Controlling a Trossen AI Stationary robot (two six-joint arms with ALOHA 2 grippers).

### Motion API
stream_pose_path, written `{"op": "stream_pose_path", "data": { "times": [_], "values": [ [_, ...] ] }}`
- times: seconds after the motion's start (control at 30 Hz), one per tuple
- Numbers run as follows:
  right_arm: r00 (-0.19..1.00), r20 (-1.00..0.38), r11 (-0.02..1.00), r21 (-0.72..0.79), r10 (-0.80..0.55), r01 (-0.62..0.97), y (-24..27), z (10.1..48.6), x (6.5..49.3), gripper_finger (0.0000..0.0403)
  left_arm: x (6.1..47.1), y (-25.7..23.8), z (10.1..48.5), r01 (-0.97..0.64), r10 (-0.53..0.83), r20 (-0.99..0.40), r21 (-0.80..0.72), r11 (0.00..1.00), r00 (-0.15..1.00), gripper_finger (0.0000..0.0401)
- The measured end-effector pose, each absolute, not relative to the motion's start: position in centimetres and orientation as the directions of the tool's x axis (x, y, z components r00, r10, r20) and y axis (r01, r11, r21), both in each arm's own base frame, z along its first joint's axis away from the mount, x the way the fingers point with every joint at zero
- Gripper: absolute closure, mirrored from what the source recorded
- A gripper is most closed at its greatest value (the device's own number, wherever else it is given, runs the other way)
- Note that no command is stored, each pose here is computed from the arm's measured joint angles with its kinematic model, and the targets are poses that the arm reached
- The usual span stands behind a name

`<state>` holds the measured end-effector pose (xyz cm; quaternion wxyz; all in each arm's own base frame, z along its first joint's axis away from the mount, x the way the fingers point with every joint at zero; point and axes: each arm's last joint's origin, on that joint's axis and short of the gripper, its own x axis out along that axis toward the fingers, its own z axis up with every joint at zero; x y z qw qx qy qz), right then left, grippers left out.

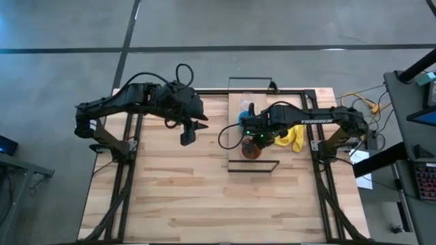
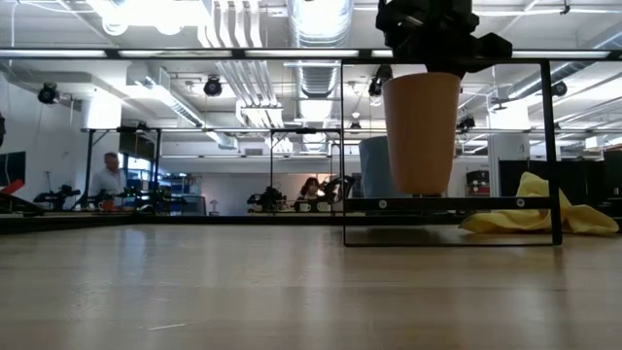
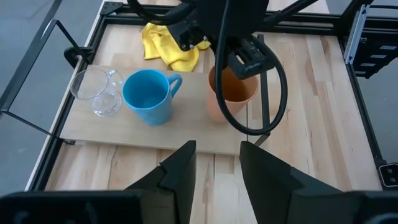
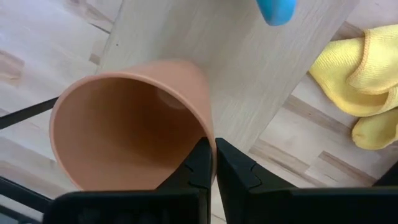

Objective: Stack small to large cups/mugs on shelf
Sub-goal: Put the brown cup on the shelf

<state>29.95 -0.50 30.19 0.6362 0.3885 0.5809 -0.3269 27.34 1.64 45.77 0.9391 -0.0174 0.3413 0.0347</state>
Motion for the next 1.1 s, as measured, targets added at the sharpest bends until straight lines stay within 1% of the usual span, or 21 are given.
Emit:
{"op": "stream_pose_path", "data": {
  "times": [0.33,0.77,0.97,1.1],
  "values": [
    [0.111,-0.992,0.489,0.125,0.056,0.863,-0.4,30.2,29.9,0.0394,27.3,1.6,45.8,-0.077,0.053,-0.643,-0.009,0.997,0.764,0.029],
    [0.065,-0.997,0.57,0.083,0.051,0.817,-0.5,28.8,31.1,0.0393,27.4,1.6,45.7,-0.077,0.053,-0.643,-0.009,0.997,0.764,0.029],
    [0.086,-0.995,0.594,0.099,0.05,0.799,-0.5,29.3,31.2,0.0391,27.4,1.6,45.7,-0.076,0.053,-0.643,-0.009,0.997,0.764,0.029],
    [0.115,-0.992,0.613,0.119,0.046,0.781,-0.5,30.1,31.0,0.0374,27.4,1.6,45.7,-0.076,0.053,-0.643,-0.009,0.997,0.764,0.029]
  ]
}}
